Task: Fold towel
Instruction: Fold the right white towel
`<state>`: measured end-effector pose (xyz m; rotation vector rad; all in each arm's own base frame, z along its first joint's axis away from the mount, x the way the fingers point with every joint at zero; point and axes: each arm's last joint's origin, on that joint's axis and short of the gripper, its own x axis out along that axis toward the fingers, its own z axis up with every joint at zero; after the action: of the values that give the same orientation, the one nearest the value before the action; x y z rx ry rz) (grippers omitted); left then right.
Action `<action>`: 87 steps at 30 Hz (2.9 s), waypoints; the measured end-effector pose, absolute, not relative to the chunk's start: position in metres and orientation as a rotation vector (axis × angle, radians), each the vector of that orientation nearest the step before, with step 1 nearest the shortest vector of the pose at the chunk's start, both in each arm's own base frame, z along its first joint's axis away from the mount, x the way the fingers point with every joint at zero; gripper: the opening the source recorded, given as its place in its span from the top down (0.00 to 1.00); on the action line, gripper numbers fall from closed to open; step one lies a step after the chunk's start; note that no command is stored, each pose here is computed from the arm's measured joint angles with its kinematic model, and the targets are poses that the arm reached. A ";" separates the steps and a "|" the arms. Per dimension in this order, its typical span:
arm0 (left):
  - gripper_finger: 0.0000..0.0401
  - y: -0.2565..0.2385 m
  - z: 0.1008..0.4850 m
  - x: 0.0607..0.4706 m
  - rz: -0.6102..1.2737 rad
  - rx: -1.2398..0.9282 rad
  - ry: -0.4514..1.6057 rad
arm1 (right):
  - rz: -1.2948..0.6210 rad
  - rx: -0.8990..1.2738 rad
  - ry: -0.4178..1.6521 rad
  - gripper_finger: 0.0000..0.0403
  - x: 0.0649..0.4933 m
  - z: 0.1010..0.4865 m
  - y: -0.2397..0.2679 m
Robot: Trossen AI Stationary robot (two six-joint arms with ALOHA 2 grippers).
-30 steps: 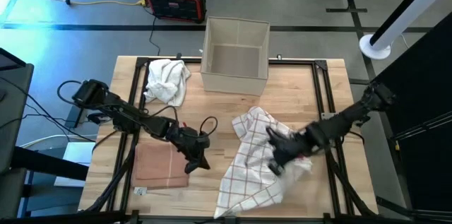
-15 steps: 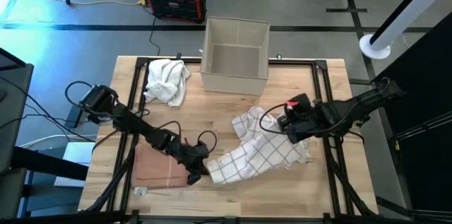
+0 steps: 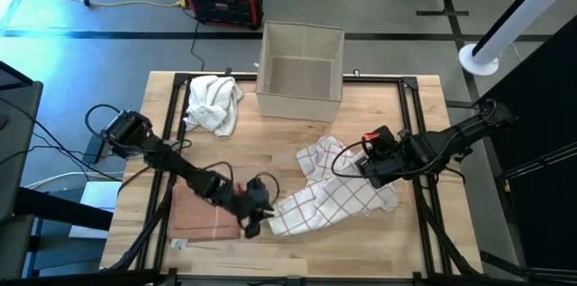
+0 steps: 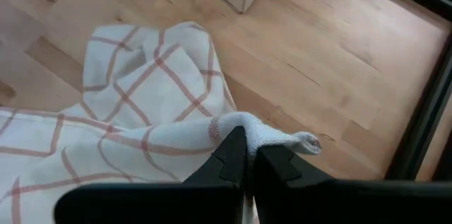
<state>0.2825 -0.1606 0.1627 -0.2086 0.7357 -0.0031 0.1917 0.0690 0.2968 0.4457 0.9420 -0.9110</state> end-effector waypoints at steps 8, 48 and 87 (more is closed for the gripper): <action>0.74 -0.164 0.159 0.281 0.090 -0.148 0.827 | -0.925 0.414 0.909 1.00 0.192 0.297 0.068; 1.00 -0.123 0.250 0.239 0.233 -0.360 0.998 | -0.017 0.394 1.334 1.00 0.172 0.321 0.143; 1.00 -0.144 0.152 0.263 0.058 -0.608 1.145 | -0.201 0.632 1.291 0.98 0.144 0.155 0.167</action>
<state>0.2628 -0.1439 0.1523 -0.6084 1.1452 0.0575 0.1442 0.1669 0.1552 0.6318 1.2912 -0.2014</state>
